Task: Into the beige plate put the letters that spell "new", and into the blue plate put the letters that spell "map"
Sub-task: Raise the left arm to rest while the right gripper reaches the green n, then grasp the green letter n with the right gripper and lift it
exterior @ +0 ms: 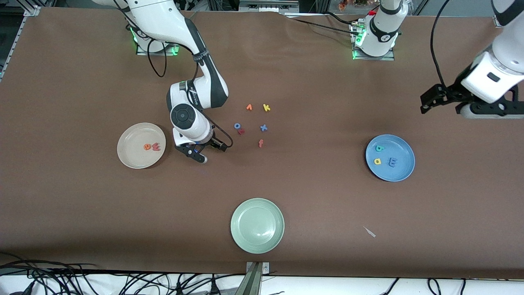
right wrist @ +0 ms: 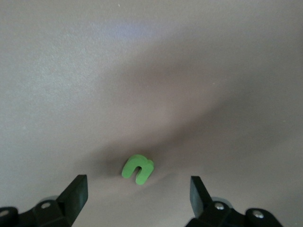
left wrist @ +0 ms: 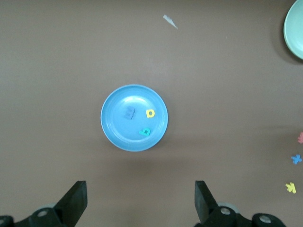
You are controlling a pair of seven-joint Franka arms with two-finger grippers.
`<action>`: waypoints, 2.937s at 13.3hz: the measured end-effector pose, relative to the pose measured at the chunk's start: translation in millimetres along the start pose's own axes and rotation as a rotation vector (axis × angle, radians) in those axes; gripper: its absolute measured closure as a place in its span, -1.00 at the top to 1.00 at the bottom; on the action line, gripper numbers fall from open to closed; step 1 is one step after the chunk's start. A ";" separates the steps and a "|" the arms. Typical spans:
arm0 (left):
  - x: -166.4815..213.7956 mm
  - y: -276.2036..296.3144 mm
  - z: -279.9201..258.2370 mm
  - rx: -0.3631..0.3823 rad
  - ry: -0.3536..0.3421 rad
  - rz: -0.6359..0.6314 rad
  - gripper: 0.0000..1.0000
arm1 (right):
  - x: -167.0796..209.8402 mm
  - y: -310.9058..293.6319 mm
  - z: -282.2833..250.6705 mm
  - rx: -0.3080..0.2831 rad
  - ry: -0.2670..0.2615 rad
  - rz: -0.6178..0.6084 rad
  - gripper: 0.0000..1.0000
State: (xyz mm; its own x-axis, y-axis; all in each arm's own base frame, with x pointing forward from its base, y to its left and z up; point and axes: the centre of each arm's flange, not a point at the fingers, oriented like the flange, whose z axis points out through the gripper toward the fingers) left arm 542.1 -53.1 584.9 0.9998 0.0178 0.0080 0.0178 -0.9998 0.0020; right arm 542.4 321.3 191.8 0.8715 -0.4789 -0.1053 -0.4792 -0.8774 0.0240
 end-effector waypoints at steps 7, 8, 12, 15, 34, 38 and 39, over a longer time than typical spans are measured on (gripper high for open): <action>-9.4 -13.5 -9.7 0.002 -0.015 -0.024 1.00 | -4.5 -3.0 4.8 0.008 0.007 -0.007 0.50; -11.3 -18.3 -5.6 0.005 -0.047 -0.032 1.00 | -4.9 -2.8 6.6 0.006 0.006 -0.007 0.47; 0.5 -27.8 -3.0 0.003 -0.068 -0.049 1.00 | -3.7 -2.2 10.0 0.005 0.012 -0.006 0.33; 9.0 -27.8 -0.8 0.002 -0.072 -0.049 1.00 | -3.2 -1.4 13.1 0.002 0.013 -0.005 0.28; 4.6 -25.4 -8.9 0.005 -0.107 -0.043 1.00 | -6.3 -3.6 14.1 0.004 -0.014 0.007 -0.53; 4.4 -25.4 -12.5 0.005 -0.104 -0.043 1.00 | -9.1 -7.6 7.6 -0.008 -0.040 -0.009 -0.44; 4.4 -25.4 -12.7 0.005 -0.104 -0.043 1.00 | -8.6 -7.6 5.9 -0.009 -0.043 -0.029 -0.27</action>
State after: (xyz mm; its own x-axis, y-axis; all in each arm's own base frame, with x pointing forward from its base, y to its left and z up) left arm 545.9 -27.6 597.6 0.9936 0.0604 -0.0958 0.0602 -0.9982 -0.0044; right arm 538.0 332.3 186.7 0.8796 -0.4518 -0.1488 -0.4527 -0.8912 0.0295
